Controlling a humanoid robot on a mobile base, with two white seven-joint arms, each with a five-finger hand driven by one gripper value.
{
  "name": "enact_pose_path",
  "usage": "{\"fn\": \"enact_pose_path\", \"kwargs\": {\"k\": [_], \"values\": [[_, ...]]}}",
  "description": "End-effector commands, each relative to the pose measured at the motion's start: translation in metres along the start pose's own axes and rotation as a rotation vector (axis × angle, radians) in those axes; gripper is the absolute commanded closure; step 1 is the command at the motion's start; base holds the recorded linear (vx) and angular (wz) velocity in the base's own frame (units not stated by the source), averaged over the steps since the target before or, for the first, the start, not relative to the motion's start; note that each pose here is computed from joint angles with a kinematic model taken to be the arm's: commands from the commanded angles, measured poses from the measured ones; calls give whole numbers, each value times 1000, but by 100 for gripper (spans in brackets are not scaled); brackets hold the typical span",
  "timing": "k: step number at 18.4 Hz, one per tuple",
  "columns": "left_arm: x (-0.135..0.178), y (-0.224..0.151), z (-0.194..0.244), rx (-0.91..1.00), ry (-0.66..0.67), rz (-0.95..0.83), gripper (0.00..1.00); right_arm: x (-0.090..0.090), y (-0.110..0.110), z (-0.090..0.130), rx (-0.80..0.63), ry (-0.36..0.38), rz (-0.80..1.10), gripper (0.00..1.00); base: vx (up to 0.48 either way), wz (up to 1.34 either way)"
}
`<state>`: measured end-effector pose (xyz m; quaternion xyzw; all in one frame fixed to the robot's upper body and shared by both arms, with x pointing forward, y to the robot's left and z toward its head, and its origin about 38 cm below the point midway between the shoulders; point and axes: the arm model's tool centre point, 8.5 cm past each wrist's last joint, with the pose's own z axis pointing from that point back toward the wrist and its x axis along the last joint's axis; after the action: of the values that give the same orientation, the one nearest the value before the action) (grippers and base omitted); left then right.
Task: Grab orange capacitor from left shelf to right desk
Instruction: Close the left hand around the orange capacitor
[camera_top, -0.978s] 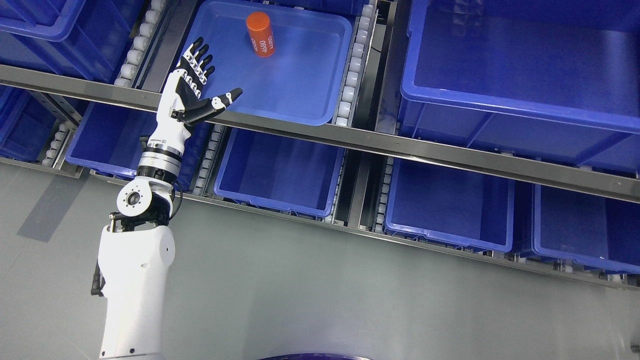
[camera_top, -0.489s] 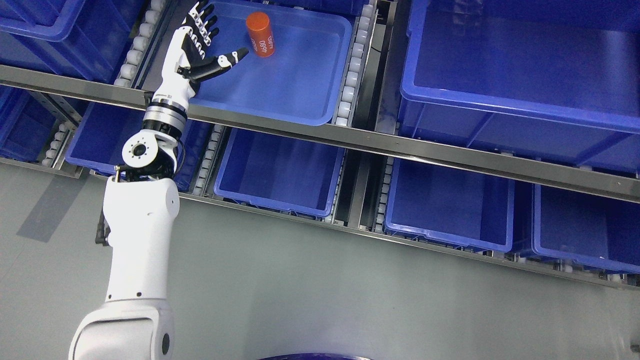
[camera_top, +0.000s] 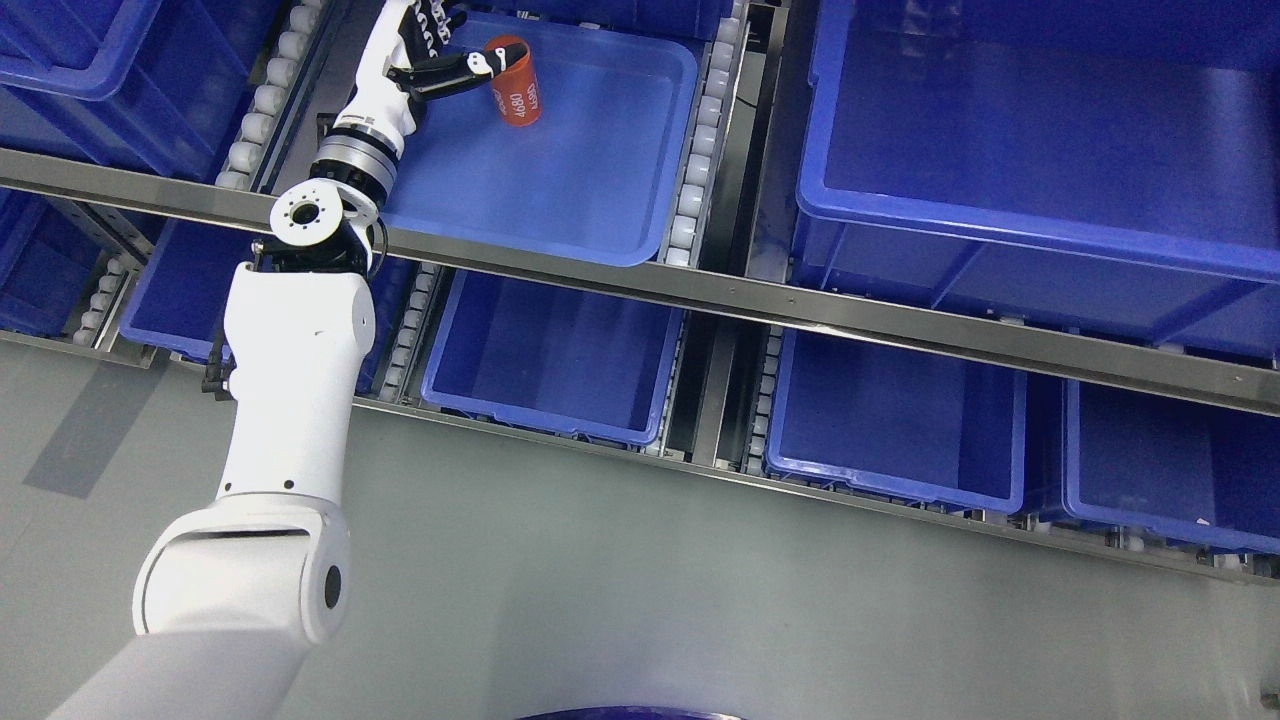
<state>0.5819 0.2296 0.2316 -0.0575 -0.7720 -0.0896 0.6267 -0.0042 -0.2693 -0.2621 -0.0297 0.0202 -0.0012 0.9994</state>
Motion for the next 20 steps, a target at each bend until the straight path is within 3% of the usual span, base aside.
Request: {"fn": "enact_pose_path", "kwargs": {"k": [1, 16, 20], "values": [[-59, -4, 5, -26, 199, 22, 0, -14, -11, 0, -14, 10, -11, 0, 96, 0], [-57, -15, 13, -123, 137, -29, 3, -14, -11, 0, -13, 10, -13, 0, 57, -2], [-52, -13, 19, -141, 106, -42, 13, -14, -11, 0, -14, 10, -13, 0, 0, 0]]}}
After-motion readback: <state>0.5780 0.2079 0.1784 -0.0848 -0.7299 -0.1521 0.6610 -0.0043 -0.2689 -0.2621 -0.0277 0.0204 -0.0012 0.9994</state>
